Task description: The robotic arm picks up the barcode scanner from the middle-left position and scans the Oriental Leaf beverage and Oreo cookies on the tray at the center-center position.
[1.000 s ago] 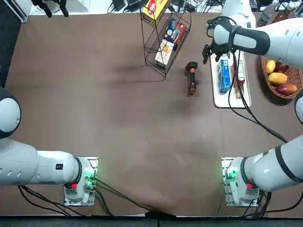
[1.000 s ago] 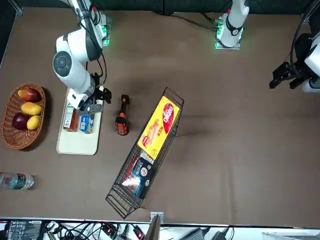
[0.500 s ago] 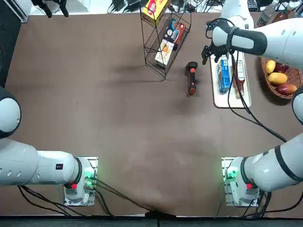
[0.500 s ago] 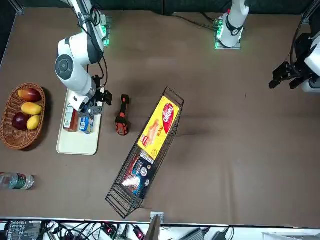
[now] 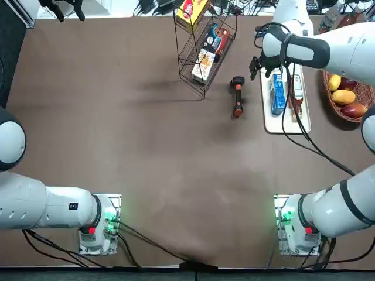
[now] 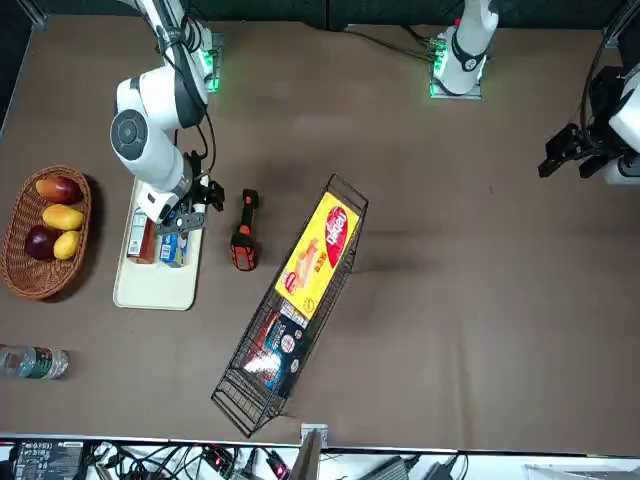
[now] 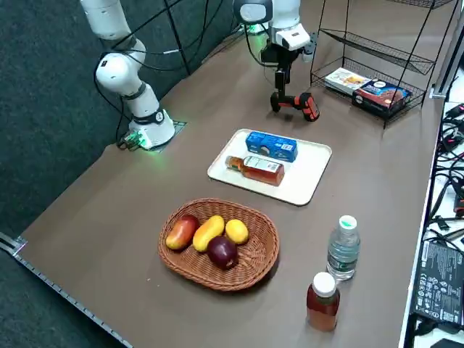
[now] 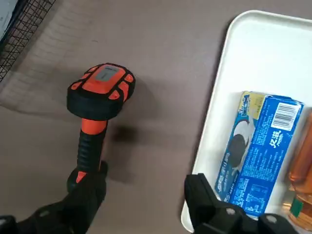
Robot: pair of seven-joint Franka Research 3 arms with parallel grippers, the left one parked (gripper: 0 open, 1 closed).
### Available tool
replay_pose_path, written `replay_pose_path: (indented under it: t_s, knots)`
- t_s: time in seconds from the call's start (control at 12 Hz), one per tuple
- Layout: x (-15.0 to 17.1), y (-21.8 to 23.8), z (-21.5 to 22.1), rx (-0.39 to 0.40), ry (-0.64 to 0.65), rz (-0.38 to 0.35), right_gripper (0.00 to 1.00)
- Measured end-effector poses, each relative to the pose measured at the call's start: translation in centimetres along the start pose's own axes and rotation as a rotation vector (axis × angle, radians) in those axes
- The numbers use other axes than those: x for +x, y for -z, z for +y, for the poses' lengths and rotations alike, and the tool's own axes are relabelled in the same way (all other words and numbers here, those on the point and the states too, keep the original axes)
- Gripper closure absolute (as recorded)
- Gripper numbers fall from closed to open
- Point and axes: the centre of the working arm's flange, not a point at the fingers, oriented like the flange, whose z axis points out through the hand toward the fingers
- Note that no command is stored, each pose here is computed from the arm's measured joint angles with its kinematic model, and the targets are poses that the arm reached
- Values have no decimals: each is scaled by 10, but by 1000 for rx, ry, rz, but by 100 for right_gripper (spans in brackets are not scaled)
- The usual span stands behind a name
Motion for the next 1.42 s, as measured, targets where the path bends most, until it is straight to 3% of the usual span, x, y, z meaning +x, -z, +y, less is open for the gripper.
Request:
replay_pose_path:
  t_s: [1.42]
  knots:
    - [-14, -44, 6, 4, -21, 97, 1]
